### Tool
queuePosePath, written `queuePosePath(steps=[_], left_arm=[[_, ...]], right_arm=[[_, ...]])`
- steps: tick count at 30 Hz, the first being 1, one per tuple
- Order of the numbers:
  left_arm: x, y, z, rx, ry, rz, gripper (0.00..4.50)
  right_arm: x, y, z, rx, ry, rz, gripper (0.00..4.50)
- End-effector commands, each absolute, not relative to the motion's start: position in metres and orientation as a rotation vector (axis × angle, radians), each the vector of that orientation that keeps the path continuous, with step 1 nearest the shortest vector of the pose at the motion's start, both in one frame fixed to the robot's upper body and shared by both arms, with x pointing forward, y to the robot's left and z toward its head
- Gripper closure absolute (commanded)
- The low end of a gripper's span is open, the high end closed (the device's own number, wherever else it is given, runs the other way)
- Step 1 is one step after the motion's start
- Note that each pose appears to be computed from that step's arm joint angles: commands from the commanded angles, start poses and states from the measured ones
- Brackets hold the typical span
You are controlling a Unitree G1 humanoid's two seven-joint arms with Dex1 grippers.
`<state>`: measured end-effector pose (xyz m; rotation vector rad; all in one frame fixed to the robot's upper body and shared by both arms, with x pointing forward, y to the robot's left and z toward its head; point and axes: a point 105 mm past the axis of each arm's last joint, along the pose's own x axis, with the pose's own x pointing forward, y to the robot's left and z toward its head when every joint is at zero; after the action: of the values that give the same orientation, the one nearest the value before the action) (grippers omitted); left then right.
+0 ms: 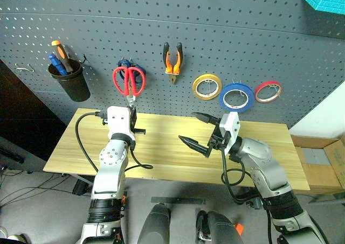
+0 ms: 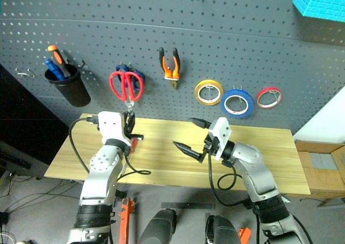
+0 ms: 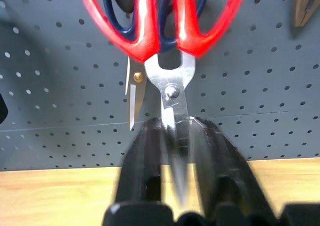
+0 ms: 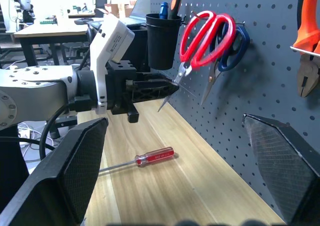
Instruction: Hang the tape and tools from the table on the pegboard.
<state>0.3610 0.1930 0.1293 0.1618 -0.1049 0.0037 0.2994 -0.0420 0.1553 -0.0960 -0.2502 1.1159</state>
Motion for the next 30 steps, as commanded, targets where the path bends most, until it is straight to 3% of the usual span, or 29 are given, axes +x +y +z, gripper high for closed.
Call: queuePosePath(steps=[1,7,17,20,25,30], left_arm=[[0.364,0.19,0.148,0.153,-0.166,-0.01,2.08],[0.365,0.189,0.146,0.155,-0.16,-0.018,0.06],[0.36,0.196,0.126,0.201,-0.065,-0.006,0.06],[0.362,0.214,0.12,0.245,-0.018,0.015,0.06],[0.368,0.258,0.105,0.34,0.135,0.065,0.06],[0.373,0.283,0.103,0.351,0.209,0.06,0.06]], right_arm=[[0.294,-0.043,0.169,-0.119,-0.317,1.118,0.0],[0.288,-0.041,0.173,-0.1,-0.339,1.141,0.0],[0.282,-0.038,0.185,-0.07,-0.4,1.154,0.0],[0.295,-0.036,0.169,-0.249,-0.359,1.077,0.0],[0.297,-0.017,0.142,-0.296,-0.259,1.132,0.0],[0.296,0.011,0.14,-0.287,-0.207,1.188,0.0]])
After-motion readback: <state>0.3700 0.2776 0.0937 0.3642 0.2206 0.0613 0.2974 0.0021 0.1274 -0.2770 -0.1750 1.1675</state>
